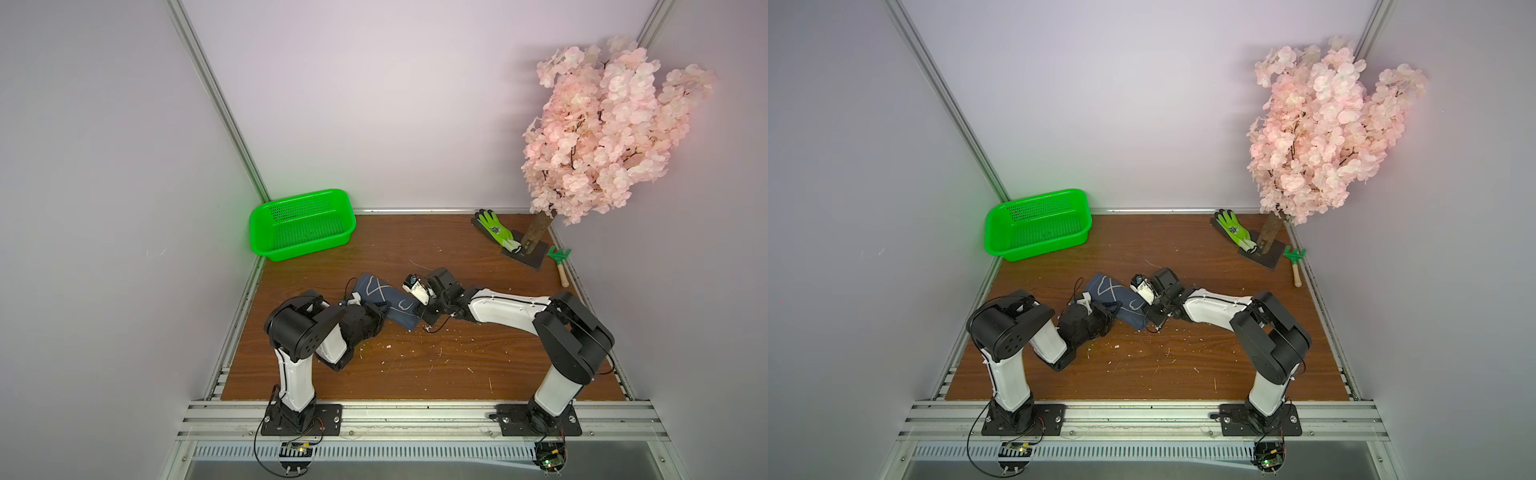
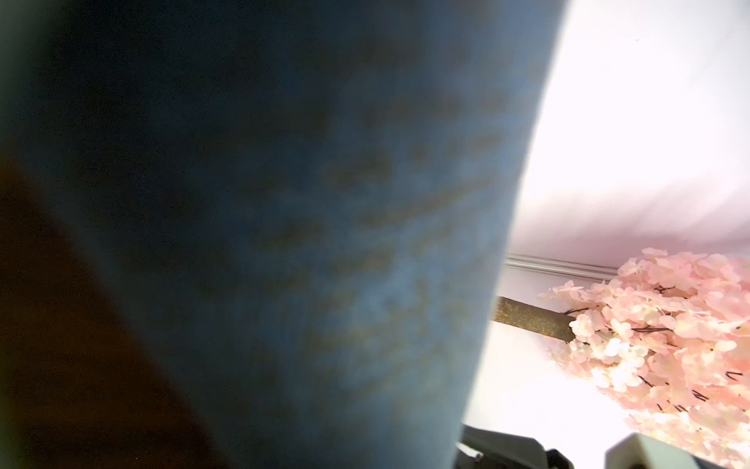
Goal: Roll up the pillowcase
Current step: Pick up the pillowcase at the center of the board.
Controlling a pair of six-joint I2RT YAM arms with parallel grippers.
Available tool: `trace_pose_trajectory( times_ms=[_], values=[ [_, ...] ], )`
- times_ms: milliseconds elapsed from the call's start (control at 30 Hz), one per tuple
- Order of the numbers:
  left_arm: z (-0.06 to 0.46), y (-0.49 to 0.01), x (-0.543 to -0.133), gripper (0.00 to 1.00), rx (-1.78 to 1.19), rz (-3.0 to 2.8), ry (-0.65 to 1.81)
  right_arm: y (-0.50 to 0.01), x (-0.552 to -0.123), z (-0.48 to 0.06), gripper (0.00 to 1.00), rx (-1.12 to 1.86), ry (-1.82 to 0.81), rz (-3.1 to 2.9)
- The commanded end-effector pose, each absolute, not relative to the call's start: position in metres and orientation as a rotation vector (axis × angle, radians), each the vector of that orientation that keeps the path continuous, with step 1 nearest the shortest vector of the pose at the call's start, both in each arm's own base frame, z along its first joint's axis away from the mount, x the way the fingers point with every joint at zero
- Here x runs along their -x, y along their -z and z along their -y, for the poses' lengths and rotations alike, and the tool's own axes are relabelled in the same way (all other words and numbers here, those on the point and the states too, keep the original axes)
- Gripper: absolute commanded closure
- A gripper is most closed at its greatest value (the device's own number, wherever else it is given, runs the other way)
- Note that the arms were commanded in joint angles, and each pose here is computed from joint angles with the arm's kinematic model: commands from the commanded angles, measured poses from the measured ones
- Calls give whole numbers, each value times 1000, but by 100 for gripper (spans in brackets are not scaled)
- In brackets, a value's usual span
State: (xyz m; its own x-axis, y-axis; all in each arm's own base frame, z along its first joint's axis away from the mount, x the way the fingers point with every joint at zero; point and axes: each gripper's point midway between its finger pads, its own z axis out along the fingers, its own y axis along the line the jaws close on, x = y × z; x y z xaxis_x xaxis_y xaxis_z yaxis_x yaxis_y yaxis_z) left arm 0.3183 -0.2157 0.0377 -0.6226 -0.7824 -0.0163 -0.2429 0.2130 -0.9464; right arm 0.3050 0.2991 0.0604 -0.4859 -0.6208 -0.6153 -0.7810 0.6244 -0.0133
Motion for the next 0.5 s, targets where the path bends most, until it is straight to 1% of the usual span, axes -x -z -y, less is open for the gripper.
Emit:
trace_pose_trajectory(
  times_ms=[0,200,300,467],
  values=[
    [212,-45,-331,92,928,-1993,1396,-117,-319,-296,50,1003,-398,-2178],
    [208,-93,-361,94,850,-1959,1320,-178,-338,-267,39,863,-374,-2077],
    [201,-121,-372,94,860,-1897,1323,-198,-345,-252,37,813,-348,-2046],
    [181,-183,-408,94,788,-1821,1281,-219,-355,-235,35,745,-338,-2014]
  ],
)
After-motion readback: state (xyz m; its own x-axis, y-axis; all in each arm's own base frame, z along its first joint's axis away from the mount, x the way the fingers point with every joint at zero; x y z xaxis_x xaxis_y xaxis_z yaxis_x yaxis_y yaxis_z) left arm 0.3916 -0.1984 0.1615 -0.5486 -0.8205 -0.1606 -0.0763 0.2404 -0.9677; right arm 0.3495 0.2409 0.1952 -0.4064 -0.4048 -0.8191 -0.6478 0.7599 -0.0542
